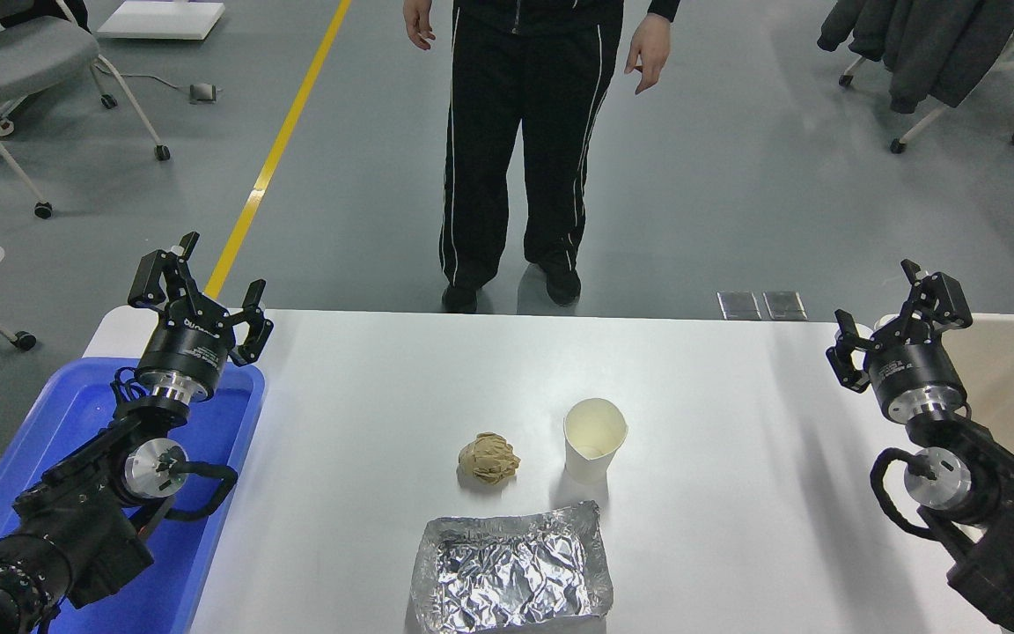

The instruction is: Dispose of the paper cup in the dustbin

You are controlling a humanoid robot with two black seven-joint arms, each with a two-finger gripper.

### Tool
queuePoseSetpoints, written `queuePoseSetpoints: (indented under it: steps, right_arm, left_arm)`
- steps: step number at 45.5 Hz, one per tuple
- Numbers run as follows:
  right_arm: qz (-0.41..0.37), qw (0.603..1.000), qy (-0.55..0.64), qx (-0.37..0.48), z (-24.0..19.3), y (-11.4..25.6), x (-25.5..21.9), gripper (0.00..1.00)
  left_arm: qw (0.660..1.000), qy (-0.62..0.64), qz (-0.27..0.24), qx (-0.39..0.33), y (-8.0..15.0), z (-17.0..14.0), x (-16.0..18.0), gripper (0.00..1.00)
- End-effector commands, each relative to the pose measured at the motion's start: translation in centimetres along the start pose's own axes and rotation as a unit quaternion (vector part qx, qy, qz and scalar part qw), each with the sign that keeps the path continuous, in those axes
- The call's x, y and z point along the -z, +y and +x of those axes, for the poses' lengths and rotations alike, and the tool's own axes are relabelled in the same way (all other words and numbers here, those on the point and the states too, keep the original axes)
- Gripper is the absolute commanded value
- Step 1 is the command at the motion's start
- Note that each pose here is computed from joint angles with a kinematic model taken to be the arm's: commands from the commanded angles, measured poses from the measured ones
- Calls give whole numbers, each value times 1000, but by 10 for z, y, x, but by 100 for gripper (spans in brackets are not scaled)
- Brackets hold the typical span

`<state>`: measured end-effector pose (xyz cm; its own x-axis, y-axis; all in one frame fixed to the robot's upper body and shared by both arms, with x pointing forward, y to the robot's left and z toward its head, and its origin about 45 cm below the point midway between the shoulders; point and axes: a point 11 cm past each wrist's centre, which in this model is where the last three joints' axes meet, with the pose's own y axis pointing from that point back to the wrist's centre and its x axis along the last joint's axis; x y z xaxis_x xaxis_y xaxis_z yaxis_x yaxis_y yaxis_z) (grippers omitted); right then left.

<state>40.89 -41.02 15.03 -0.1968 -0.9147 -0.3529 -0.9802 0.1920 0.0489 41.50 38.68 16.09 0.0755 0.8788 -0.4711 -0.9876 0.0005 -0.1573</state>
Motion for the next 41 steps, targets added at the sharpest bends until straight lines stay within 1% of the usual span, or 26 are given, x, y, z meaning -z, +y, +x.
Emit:
queuePoseSetpoints:
  steps: [1,3,8,12,18,24,29,30,36,37,41]
  right_arm:
    - [7,1000,11,-5,7,-3,12,100]
    - [10,1000,16,-6,10,-4,17,100]
    - [29,998,50,1,16,-14,47,100]
    - [27,995,93,22,12,-21,62,100]
    - [11,978,192,81,-11,-36,80,100]
    - [-18,934,318,161,-49,-48,86,100]
    - [-33,875,428,224,-77,-54,90,100]
    - [-40,844,473,249,-85,-55,90,100]
    - [-58,748,575,326,-120,-54,77,100]
    - [-66,709,608,351,-129,-51,67,100]
    - [-81,621,667,404,-142,-42,43,100]
  left_arm:
    - [1000,-1,1,0,0,0,0,100]
    - [1000,0,0,0,0,0,0,100]
    - [1000,0,0,0,0,0,0,100]
    - [1000,0,0,0,0,0,0,100]
    - [1000,0,1,1,0,0,0,100]
    - [1000,0,0,0,0,0,0,100]
    - [1000,0,1,1,0,0,0,100]
    - [1000,0,0,0,0,0,0,100]
    - [1000,0,0,0,0,0,0,100]
    - [1000,0,0,0,0,0,0,100]
    - [1000,0,1,1,0,0,0,100]
